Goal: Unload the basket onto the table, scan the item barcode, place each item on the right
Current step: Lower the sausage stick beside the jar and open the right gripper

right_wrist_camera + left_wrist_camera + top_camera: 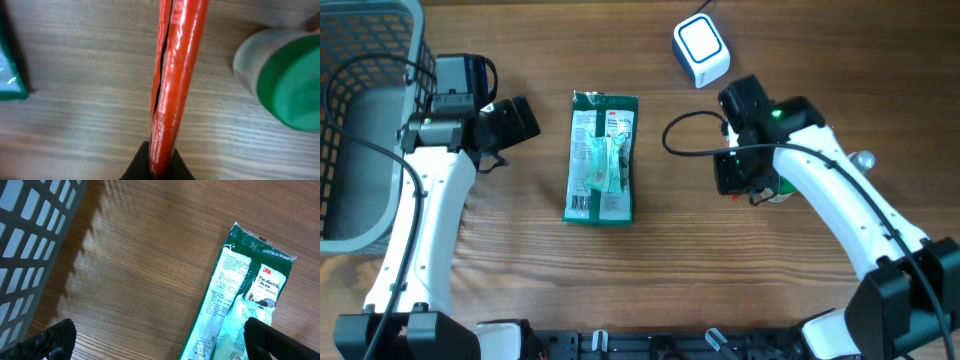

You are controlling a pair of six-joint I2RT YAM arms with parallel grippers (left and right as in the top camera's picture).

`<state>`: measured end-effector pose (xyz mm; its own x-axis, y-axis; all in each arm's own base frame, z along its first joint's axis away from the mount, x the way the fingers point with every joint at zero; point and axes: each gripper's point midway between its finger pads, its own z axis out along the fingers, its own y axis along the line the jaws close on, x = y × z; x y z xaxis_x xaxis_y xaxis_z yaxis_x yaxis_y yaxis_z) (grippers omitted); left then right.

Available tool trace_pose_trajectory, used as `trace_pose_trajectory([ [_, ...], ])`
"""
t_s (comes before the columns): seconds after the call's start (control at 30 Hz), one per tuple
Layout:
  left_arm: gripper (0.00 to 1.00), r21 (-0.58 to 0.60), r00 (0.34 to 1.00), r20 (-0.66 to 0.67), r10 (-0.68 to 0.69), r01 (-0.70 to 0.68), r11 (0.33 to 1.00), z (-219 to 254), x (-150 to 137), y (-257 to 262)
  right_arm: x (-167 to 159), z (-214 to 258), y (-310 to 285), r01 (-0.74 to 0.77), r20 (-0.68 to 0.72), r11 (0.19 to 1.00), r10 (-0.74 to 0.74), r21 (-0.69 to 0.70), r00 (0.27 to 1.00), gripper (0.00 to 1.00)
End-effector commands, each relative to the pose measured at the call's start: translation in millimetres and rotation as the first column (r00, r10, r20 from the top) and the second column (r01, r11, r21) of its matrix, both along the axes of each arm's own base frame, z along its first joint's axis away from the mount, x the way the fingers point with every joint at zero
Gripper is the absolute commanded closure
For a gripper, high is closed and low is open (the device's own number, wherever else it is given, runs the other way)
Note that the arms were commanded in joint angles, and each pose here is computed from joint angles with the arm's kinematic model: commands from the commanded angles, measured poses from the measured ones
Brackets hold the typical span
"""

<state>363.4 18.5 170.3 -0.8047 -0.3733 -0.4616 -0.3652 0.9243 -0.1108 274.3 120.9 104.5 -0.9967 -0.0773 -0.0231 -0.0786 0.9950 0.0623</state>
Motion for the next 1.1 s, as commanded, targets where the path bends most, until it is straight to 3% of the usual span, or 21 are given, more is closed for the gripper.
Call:
trace_pose_trajectory([
  [0.0,0.0,0.016,1.0,-0.012,0.0,0.0,1.0,-4,-1,4,2,-17,-1,0.038,0.011,0.999,-0.038,-0.005,0.999,0.96],
  [0.8,0.0,0.016,1.0,-0.012,0.0,0.0,1.0,-4,-1,4,9,-21,-2,0.039,0.042,0.999,-0.038,-0.009,0.998,0.95],
  [1.07,0.0,0.016,1.0,-0.012,0.0,0.0,1.0,-4,-1,4,6,-20,11,0.033,0.02,0.997,-0.034,0.064,0.999,0.95],
])
